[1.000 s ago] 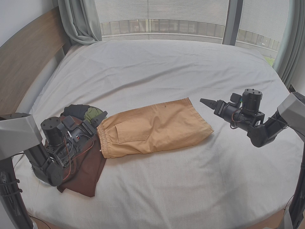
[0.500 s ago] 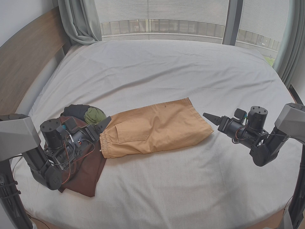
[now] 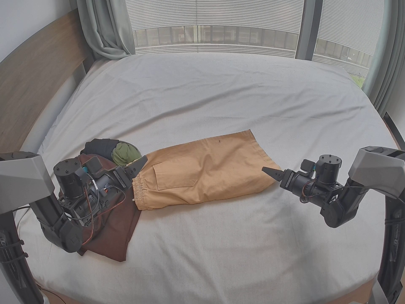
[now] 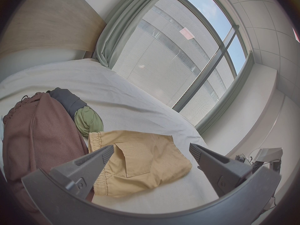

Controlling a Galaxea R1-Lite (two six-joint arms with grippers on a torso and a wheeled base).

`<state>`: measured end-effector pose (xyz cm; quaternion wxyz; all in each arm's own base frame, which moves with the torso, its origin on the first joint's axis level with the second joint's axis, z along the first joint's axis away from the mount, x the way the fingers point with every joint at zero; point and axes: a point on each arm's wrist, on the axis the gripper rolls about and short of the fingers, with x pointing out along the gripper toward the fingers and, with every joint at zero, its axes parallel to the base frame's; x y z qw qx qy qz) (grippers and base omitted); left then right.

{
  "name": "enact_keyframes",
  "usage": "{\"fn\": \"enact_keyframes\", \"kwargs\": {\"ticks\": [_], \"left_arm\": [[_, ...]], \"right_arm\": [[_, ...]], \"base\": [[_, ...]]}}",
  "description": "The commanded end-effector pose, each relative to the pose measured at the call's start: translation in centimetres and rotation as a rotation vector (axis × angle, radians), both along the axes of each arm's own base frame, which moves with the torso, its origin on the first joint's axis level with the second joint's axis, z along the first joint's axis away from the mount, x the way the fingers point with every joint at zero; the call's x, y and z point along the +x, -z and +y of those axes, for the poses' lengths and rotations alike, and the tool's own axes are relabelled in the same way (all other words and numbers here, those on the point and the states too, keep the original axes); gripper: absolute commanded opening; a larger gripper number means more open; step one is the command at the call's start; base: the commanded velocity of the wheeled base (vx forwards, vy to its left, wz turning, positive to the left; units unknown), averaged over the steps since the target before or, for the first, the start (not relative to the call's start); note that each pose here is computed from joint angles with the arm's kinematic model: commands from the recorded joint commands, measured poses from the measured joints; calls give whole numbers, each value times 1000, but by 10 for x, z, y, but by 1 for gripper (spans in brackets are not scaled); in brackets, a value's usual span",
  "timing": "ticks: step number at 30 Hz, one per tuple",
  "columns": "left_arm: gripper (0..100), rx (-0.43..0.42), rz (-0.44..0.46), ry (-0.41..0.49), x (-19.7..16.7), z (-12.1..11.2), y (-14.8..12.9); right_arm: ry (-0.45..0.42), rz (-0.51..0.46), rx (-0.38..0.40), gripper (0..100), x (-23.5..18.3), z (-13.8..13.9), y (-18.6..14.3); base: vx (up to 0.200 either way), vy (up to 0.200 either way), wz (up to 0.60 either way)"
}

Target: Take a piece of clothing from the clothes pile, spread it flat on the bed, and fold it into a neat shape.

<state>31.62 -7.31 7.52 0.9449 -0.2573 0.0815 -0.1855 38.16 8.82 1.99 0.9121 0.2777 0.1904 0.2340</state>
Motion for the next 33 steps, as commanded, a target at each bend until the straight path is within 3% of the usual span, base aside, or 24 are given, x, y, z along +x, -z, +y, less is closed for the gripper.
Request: {"fn": "enact_keyframes", "kwargs": {"ticks": [1, 16, 33], "left_arm": [[100, 3, 19, 1, 2, -1, 6], [100, 5, 23, 0, 3, 0, 9], [100, 2, 17, -6, 4, 2, 7]], "right_arm": [[-9, 58, -14, 100, 3, 5, 29], [20, 104, -5, 100, 19, 9, 58], [37, 101, 3, 100, 30, 18, 68]], "base": [[0, 0, 0], [0, 0, 0], [0, 0, 0]]}}
